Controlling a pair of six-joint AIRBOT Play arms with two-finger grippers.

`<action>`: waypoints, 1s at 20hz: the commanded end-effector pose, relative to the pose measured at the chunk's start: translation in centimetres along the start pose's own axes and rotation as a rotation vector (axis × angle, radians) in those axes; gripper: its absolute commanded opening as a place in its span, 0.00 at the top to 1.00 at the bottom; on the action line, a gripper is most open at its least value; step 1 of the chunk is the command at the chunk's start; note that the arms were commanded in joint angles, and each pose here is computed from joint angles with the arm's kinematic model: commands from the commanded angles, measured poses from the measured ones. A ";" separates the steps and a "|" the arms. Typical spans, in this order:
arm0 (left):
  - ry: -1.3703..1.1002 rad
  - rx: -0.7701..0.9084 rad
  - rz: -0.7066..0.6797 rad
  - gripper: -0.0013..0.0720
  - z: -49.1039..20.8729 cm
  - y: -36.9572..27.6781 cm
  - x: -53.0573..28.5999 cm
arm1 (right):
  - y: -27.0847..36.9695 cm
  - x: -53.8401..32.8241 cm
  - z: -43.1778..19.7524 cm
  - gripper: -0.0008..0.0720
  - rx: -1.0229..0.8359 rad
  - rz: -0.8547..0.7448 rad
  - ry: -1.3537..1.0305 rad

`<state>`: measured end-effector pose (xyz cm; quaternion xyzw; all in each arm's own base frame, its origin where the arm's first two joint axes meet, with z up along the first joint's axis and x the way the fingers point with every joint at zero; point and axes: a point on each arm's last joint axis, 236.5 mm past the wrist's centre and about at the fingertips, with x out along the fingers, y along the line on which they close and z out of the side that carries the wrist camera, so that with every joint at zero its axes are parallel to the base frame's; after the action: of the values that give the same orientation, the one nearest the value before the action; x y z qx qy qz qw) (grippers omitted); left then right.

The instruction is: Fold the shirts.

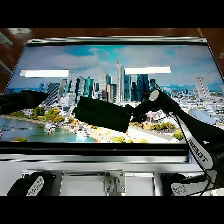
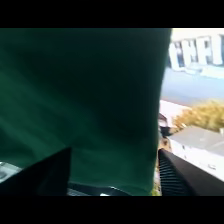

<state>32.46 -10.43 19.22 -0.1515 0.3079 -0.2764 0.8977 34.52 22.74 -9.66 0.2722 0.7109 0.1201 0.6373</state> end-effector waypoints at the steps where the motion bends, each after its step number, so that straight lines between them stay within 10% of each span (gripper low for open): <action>1: -0.011 -0.014 -0.013 0.93 0.2 -0.3 0.0 | 0.7 1.1 0.4 0.50 0.003 0.049 -0.001; 3: -0.011 -0.014 -0.014 0.93 0.2 -0.3 0.0 | 0.7 1.0 0.5 0.90 -0.013 0.050 -0.004; 11: -0.033 -0.083 -0.060 0.93 0.8 -1.4 0.0 | 6.6 -12.4 4.4 0.91 -0.390 0.097 -0.279; 20: 0.015 -0.128 -0.174 0.93 -0.1 -4.1 -0.4 | -10.5 -38.1 7.2 0.91 0.025 -0.102 -0.814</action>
<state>31.15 -12.92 21.00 -0.2197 0.3081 -0.3223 0.8677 42.98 0.45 12.94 0.2371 0.4556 0.0574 0.8561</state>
